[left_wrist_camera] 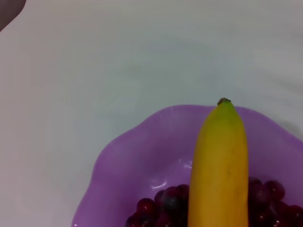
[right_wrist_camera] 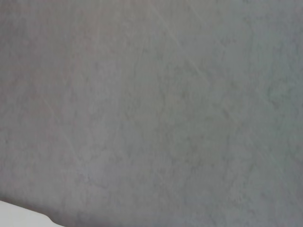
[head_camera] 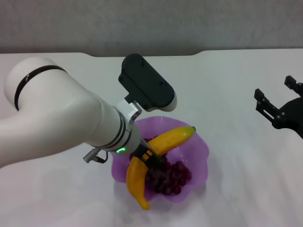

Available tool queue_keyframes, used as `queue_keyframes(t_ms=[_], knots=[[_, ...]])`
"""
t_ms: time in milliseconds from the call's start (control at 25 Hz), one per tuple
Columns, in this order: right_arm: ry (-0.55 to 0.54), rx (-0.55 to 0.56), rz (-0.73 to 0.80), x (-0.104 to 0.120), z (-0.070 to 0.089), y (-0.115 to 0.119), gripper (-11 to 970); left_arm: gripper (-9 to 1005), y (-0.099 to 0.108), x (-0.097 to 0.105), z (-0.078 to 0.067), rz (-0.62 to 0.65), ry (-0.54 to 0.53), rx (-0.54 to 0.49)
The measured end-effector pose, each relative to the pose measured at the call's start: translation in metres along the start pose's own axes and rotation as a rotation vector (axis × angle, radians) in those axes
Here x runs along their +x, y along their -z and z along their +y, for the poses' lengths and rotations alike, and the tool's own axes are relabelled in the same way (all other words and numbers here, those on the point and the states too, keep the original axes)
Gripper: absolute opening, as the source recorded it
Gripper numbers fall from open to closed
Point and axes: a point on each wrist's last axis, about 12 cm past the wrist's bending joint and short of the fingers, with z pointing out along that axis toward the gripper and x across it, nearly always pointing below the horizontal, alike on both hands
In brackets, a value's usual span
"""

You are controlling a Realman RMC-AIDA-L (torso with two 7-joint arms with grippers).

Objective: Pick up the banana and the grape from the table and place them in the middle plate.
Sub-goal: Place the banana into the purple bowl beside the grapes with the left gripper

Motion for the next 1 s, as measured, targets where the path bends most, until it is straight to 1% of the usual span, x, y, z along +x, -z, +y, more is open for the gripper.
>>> queue_keyframes(t_ms=[240, 800, 1000], knots=[[0.0, 0.0, 0.001, 0.0, 0.0, 0.0, 797, 505, 0.001, -0.003, -0.002, 0.0, -0.013, 0.001], [0.0, 0.001, 0.003, 0.001, 0.0, 0.0, 796, 568, 0.004, -0.011, -0.014, -0.01, -0.075, 0.013], [-0.001, 0.001, 0.004, 0.001, 0.0, 0.001, 797, 640, 0.006, -0.012, -0.015, -0.019, -0.081, 0.01]])
